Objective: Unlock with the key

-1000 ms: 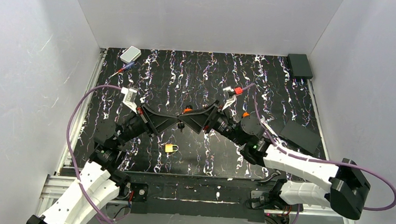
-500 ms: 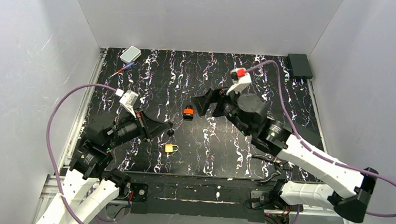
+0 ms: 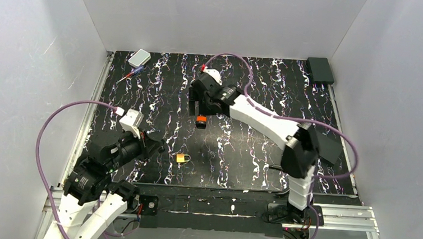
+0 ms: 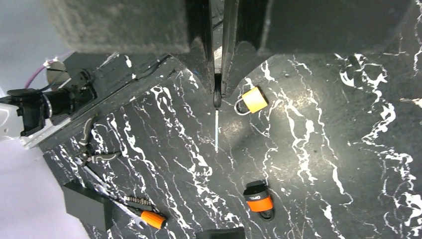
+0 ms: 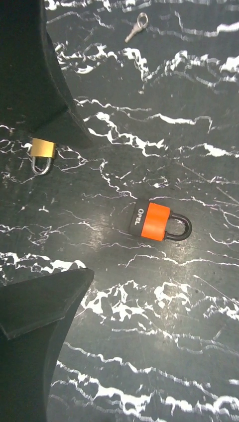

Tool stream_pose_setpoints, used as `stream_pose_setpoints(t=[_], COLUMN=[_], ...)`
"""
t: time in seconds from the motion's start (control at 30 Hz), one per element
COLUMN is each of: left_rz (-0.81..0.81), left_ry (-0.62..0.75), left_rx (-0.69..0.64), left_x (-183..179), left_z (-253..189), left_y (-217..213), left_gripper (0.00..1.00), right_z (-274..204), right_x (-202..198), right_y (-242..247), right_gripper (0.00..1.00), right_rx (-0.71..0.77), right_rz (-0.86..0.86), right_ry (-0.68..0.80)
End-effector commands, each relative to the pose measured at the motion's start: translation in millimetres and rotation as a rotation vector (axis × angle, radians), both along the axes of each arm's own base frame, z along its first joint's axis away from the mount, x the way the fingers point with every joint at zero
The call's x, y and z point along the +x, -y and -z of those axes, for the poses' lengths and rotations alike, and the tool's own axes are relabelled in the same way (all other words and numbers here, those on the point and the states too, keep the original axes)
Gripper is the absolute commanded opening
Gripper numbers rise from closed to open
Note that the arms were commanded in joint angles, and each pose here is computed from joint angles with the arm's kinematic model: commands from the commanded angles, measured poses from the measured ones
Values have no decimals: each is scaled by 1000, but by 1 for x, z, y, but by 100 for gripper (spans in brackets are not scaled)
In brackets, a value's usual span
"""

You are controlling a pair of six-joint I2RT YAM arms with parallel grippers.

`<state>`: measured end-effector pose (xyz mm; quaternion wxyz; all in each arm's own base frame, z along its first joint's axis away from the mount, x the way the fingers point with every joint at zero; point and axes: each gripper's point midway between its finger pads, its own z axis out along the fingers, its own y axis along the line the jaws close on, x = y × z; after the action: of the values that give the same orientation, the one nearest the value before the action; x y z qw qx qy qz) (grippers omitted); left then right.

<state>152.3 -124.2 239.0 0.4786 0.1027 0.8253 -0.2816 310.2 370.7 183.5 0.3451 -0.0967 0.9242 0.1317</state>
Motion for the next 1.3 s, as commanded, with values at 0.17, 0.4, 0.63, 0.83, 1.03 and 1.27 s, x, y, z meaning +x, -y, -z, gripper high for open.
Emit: stream_pose_setpoints(t=[0.17, 0.4, 0.63, 0.83, 1.03, 1.27], left_rz=[-53, -37, -36, -36, -37, -32], left_ry=[35, 34, 56, 62, 60, 57], left_rx=[62, 59, 51, 46, 47, 49], left_x=[0, -2, -4, -5, -5, -5], left_z=[10, 10, 8, 7, 8, 9], left_y=[-16, -14, -15, -16, -16, -15], left_gripper=[0, 0, 0, 0, 0, 0], right_z=[68, 105, 129, 137, 145, 153], right_x=[17, 31, 40, 50, 54, 55], right_y=[-21, -27, -29, -27, -30, -33], right_gripper=[98, 98, 95, 94, 91, 87], right_rx=[-82, -73, -68, -81, -75, -74], right_rz=[37, 120, 170, 202, 204, 201], right_ry=[-237, -285, -304, -279, -281, -285])
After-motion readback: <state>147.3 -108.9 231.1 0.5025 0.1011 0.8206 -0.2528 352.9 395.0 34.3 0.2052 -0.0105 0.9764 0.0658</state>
